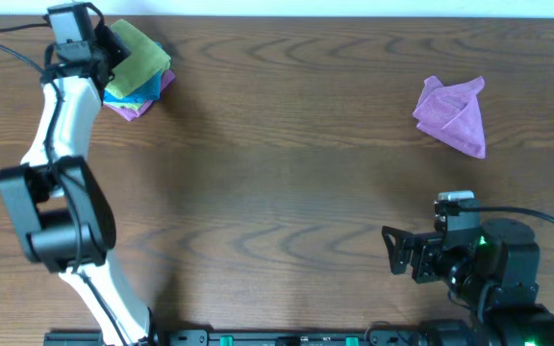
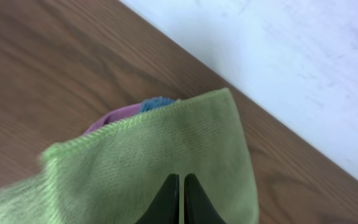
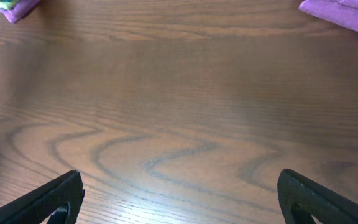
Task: Fold the cloth
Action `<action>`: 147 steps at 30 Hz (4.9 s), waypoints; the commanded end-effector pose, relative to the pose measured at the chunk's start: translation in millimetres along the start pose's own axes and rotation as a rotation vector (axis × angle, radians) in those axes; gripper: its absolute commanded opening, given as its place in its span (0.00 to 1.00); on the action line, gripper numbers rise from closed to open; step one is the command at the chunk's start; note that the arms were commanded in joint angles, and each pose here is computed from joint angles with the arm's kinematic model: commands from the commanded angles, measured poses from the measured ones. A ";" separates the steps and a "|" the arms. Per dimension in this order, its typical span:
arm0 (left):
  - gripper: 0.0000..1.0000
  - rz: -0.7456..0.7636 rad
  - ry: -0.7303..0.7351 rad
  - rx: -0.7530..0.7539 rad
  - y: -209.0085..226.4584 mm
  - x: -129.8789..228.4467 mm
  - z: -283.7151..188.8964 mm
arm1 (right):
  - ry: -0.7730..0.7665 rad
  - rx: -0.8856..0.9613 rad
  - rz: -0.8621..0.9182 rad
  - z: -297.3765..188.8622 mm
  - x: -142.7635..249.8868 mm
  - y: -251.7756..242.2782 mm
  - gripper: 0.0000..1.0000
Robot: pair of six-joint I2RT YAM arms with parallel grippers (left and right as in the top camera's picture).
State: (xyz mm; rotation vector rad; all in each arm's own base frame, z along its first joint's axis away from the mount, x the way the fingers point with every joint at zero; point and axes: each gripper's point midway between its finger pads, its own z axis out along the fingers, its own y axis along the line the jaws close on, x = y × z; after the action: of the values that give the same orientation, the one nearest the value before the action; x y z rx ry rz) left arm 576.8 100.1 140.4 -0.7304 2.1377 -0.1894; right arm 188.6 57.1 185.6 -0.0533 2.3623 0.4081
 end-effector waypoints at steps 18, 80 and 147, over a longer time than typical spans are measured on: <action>0.06 -0.004 0.049 -0.142 48.7 39.7 55.6 | 0.001 0.009 0.018 0.9 1.4 -2.6 0.99; 0.95 0.267 -0.058 0.056 51.2 128.8 -367.0 | 0.001 0.009 0.018 0.9 1.4 -2.6 0.99; 0.95 0.594 0.090 0.085 128.7 299.2 -292.1 | -0.048 0.154 0.016 6.7 8.8 -31.5 0.99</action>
State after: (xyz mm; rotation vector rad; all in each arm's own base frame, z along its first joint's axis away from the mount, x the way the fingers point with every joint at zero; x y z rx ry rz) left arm 164.2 0.2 85.3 -0.0522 2.2611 -0.0286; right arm 192.3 44.5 180.2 -0.0004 2.3368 0.3254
